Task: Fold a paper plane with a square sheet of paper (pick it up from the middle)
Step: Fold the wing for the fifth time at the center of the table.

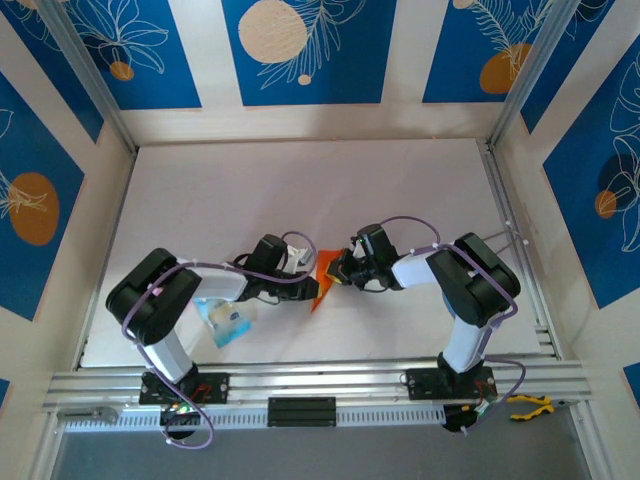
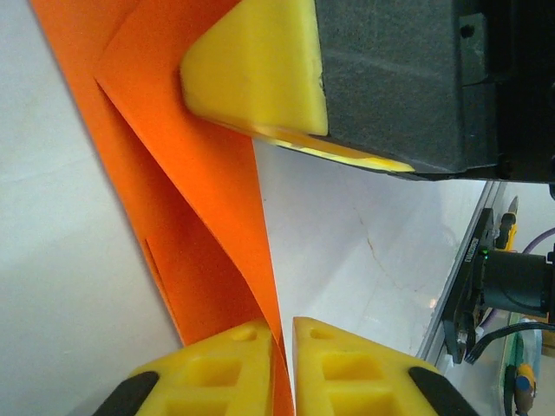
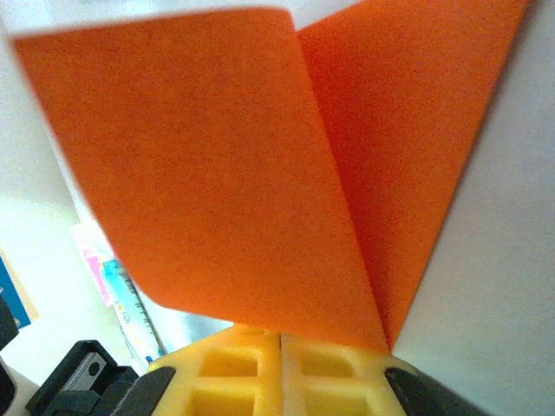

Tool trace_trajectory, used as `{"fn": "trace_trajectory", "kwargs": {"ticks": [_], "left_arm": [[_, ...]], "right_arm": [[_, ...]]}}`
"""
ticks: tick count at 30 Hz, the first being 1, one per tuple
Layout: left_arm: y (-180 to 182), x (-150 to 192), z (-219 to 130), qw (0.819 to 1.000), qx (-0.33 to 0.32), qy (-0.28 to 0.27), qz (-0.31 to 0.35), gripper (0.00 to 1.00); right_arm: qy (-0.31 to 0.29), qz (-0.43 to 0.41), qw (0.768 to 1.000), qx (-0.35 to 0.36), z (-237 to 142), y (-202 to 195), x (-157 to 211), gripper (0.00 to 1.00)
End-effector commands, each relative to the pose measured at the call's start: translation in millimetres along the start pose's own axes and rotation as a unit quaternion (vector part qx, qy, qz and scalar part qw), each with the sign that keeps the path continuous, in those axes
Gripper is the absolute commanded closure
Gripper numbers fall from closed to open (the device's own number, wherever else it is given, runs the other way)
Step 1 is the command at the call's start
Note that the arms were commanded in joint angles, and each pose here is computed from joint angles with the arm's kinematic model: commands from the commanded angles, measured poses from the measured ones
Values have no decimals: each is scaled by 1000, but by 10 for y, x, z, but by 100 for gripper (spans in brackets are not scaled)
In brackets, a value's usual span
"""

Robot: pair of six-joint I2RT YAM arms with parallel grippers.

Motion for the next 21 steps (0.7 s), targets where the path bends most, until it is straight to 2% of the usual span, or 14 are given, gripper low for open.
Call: {"fn": "trace_trajectory", "kwargs": {"ticks": [1,11,16,21], "left_arm": [[17,66,-32,1000,12,15,-5,88],[95,193,34,998,10,55,-24,97],[102,244,69,996,25,75,-34,98],[148,293,69,995,10,87,-43,96]], "right_arm": [[2,12,999,39,54,-142,22,97],[1,15,999,50,70,-176,35,97],[3,19,998,57,85,-205,44,97],[3,21,998,61,85,-229,49,97]]}}
Point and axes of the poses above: each hand's point on the last joint's axis, 136 mm out from that joint toward the fingers, its own z axis out along the fingers, its own y axis along the line the jaws close on, x = y × z, the point moved 5 cm from there along -z, back along the fingers, and after that the axes turned 10 degrees about z, right-handed, at the moved point
